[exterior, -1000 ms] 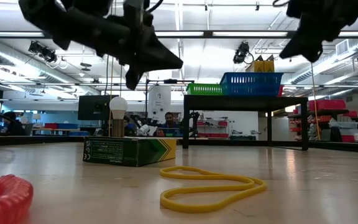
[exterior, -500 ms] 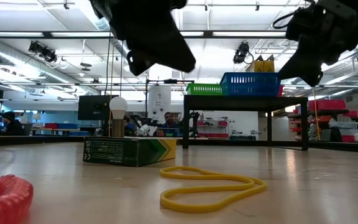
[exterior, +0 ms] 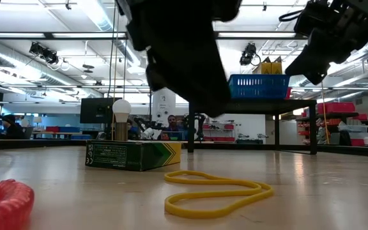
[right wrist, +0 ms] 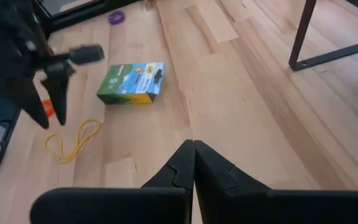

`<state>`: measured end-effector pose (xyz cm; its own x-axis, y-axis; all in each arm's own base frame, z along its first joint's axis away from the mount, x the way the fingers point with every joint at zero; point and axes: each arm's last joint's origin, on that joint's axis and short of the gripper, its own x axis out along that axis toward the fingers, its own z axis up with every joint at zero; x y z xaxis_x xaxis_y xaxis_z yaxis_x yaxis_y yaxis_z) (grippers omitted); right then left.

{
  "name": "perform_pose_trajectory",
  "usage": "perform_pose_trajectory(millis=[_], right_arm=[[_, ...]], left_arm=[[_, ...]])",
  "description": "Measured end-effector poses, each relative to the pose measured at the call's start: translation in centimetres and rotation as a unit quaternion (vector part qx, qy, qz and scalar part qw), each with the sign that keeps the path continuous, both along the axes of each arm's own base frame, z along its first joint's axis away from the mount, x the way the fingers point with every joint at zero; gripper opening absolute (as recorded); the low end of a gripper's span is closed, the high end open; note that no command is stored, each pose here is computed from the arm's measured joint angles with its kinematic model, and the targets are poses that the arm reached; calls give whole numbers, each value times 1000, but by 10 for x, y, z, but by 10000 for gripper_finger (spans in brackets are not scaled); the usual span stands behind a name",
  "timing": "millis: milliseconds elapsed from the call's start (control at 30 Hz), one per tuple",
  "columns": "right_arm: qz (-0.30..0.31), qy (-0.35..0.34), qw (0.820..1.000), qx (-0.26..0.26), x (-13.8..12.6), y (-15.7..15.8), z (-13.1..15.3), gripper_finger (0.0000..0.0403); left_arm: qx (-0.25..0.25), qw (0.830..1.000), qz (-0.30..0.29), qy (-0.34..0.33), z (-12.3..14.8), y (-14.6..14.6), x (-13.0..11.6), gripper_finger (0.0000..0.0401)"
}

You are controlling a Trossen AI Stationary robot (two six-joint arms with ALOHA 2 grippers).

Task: Pick & Place Office Desk Supplies
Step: Put the yellow rubber band into the green bin

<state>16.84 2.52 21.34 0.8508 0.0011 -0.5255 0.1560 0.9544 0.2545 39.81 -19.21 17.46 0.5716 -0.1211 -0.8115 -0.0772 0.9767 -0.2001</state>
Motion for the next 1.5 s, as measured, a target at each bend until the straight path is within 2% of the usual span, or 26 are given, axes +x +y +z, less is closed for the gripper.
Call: perform_pose_trajectory(millis=[167,467,733,1000,1367,1500], right_arm=[[0,-9,1000,2,1,0,1,11],[4,-8,1000,-4,1,0,1,11],[9,-6,1000,-4,1,0,1,11],[17,-7,1000,-15,1,0,1,11],[30,-6,999,-36,1,0,1,11],[34,-4,998,-44,1,0,1,11]], left_arm=[[6,1000,-6,14,-11,-2,3,111],[52,997,-50,-1,-17,0,7,111],[55,997,-50,18,-40,4,14,111],[61,994,-88,13,-40,2,14,111],[74,992,-99,8,-54,0,18,110],[74,993,-96,10,-54,0,18,98]])
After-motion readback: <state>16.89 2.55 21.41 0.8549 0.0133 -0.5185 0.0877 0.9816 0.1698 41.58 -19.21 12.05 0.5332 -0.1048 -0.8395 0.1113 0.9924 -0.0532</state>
